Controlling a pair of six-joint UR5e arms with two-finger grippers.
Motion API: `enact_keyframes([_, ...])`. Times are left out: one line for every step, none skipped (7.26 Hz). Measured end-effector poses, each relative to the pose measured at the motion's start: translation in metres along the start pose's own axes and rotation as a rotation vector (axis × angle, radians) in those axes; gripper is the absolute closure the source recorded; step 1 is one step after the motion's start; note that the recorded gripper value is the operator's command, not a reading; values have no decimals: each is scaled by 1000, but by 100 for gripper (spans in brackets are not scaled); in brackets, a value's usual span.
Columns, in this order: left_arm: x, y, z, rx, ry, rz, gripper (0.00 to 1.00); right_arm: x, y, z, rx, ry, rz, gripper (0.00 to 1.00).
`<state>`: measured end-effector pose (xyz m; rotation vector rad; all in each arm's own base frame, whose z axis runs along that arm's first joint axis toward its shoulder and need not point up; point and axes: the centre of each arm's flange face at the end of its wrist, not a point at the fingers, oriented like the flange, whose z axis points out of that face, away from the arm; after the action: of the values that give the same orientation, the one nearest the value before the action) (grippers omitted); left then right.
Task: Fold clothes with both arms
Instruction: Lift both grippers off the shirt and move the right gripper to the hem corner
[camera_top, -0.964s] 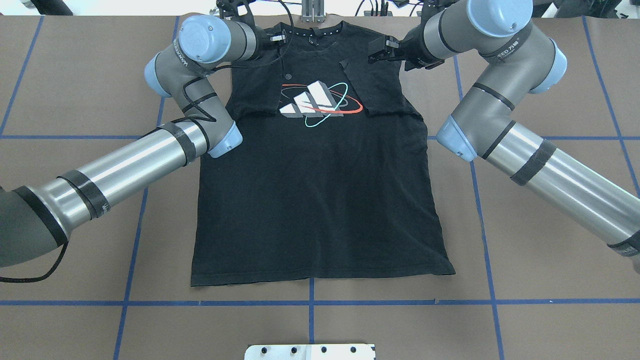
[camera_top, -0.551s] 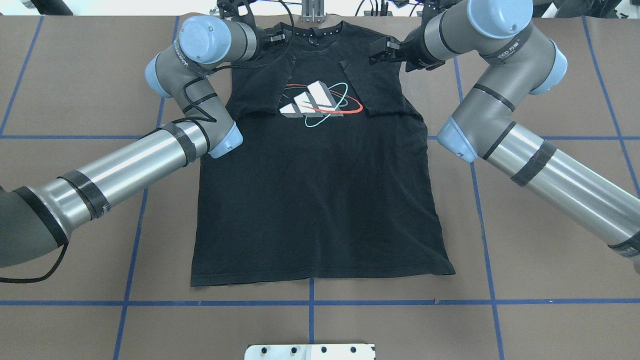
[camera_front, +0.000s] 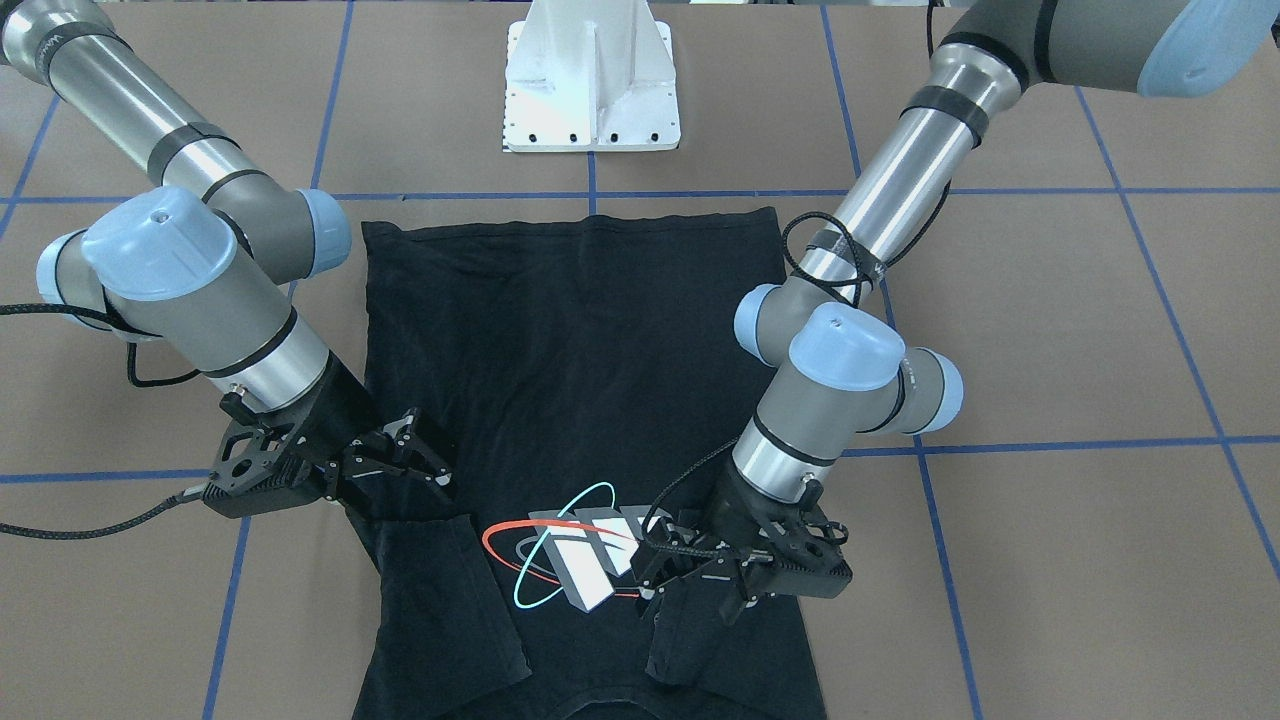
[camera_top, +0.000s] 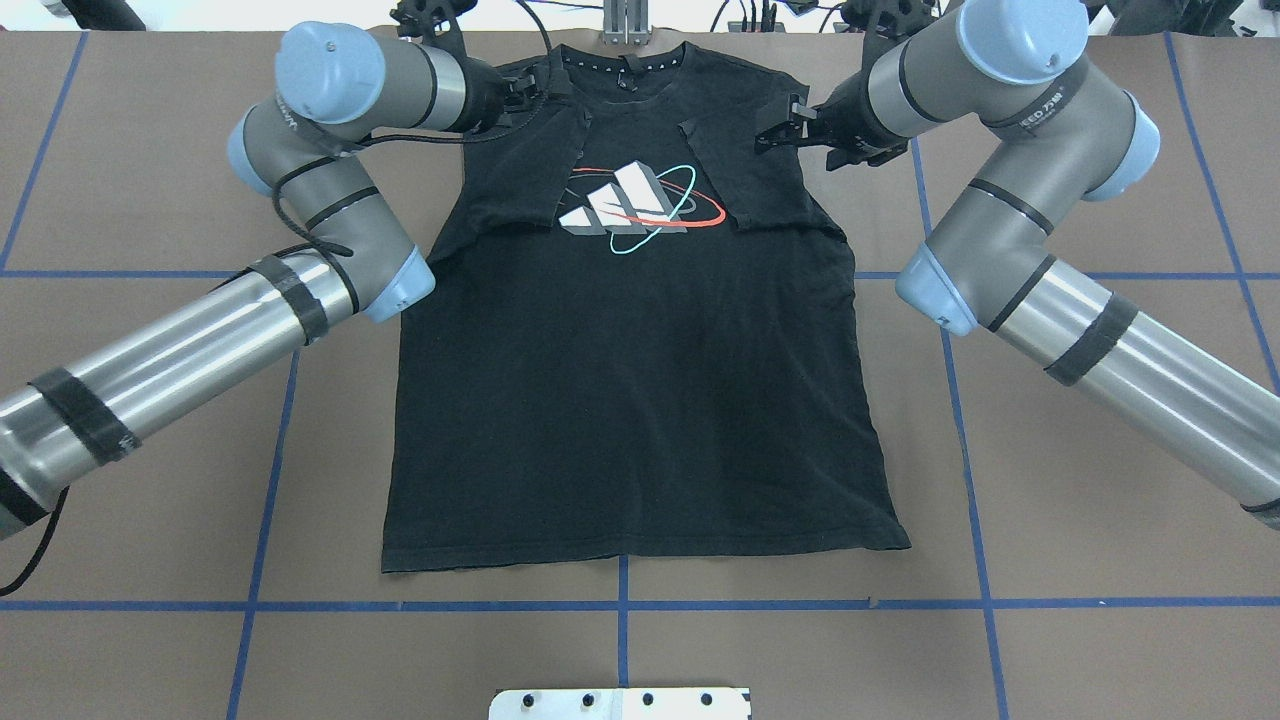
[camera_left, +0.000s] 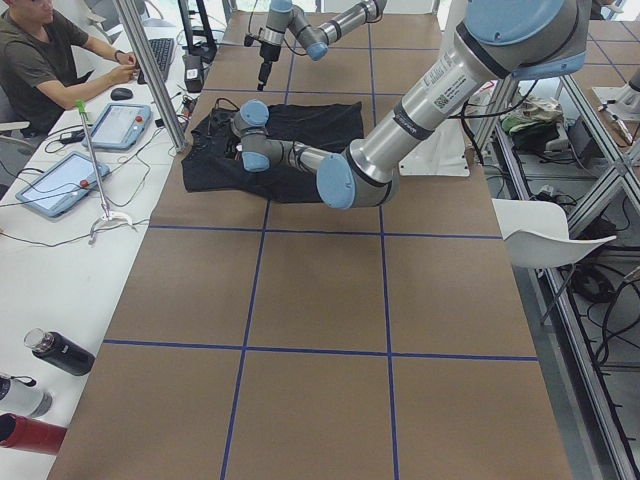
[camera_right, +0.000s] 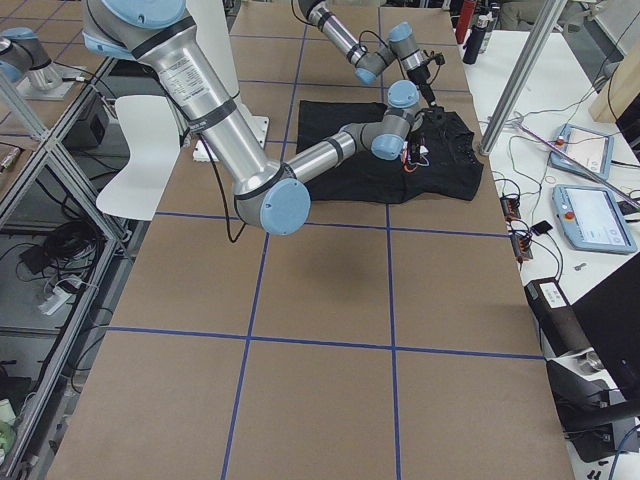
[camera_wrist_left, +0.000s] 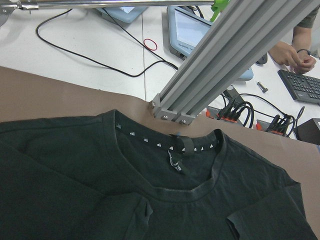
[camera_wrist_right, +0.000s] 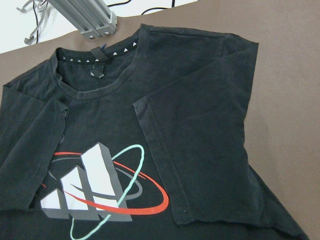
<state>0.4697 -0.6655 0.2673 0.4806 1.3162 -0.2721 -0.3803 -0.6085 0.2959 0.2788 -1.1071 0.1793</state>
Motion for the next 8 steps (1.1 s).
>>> enact_keyframes([-12,14,-30,-56,7,-8,1,9,15,-14,-38,13,24,1])
enact_keyframes([-24,33,-69,-108,8,-15,1,15,32,-34,-83,35,54,1])
enact_keyframes([-35,51,-110,-158,2,-23,2,21,49,-54,-124,55,80,1])
enact_keyframes([-42,69,-147,-207,-12,-36,5,30,66,-68,-173,63,100,1])
enact_keyframes([-49,85,-180,-249,-28,-50,5,43,83,-77,-215,62,111,1])
enact_keyframes([-58,100,-213,-269,-36,-58,5,56,104,-85,-244,64,112,1])
enact_keyframes([-65,111,-237,-276,-39,-61,5,65,131,-87,-275,73,108,1])
enact_keyframes([-69,117,-250,-277,-42,-63,5,70,162,-81,-313,92,106,1])
